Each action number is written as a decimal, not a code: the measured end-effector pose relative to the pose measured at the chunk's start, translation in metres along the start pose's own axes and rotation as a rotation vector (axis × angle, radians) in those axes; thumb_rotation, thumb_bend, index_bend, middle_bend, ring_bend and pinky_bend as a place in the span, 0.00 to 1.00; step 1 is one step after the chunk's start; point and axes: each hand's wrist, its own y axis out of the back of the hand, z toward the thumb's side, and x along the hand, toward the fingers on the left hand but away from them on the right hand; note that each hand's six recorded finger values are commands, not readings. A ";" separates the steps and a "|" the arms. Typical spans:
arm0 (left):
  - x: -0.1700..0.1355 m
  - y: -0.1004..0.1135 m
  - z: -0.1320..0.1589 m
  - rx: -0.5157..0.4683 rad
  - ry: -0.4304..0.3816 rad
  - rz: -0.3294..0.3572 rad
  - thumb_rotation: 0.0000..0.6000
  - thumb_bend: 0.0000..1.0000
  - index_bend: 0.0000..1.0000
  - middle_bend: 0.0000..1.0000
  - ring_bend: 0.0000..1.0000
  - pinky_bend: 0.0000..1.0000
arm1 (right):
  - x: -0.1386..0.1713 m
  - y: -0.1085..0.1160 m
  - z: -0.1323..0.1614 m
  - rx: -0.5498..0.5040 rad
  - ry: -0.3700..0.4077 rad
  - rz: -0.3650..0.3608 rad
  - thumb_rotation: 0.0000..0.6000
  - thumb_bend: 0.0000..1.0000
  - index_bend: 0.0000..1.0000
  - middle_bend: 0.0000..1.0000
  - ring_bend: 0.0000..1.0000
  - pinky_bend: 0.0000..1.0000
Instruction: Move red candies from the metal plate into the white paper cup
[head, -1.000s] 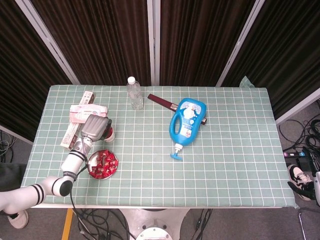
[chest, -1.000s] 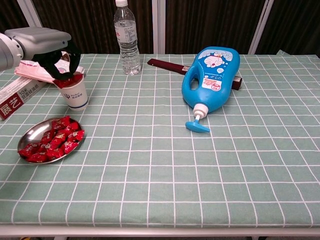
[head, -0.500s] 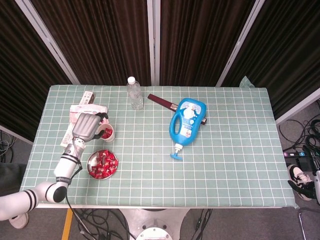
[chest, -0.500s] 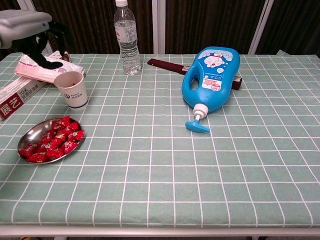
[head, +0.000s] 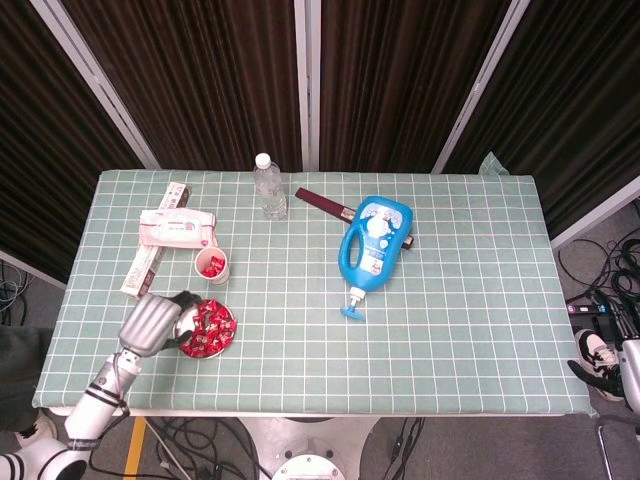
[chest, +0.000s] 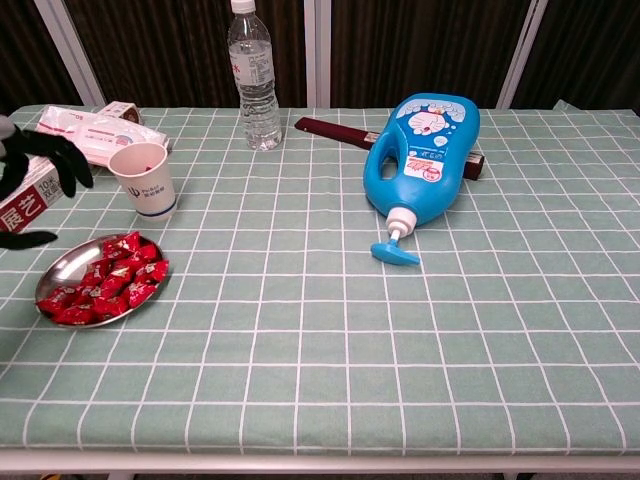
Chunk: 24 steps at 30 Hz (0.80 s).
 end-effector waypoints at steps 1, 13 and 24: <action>0.000 -0.005 0.003 0.000 -0.006 -0.012 1.00 0.24 0.39 0.49 0.74 1.00 | 0.000 0.000 0.000 0.000 0.000 0.000 1.00 0.04 0.07 0.16 0.07 0.41; 0.013 -0.045 0.023 0.075 -0.043 -0.134 1.00 0.20 0.35 0.44 0.74 1.00 | 0.003 0.000 0.000 0.004 -0.009 0.002 1.00 0.04 0.07 0.16 0.07 0.41; 0.023 -0.060 0.025 0.091 -0.032 -0.170 1.00 0.21 0.40 0.45 0.74 1.00 | 0.002 0.000 0.000 0.004 -0.007 0.004 1.00 0.04 0.07 0.16 0.07 0.41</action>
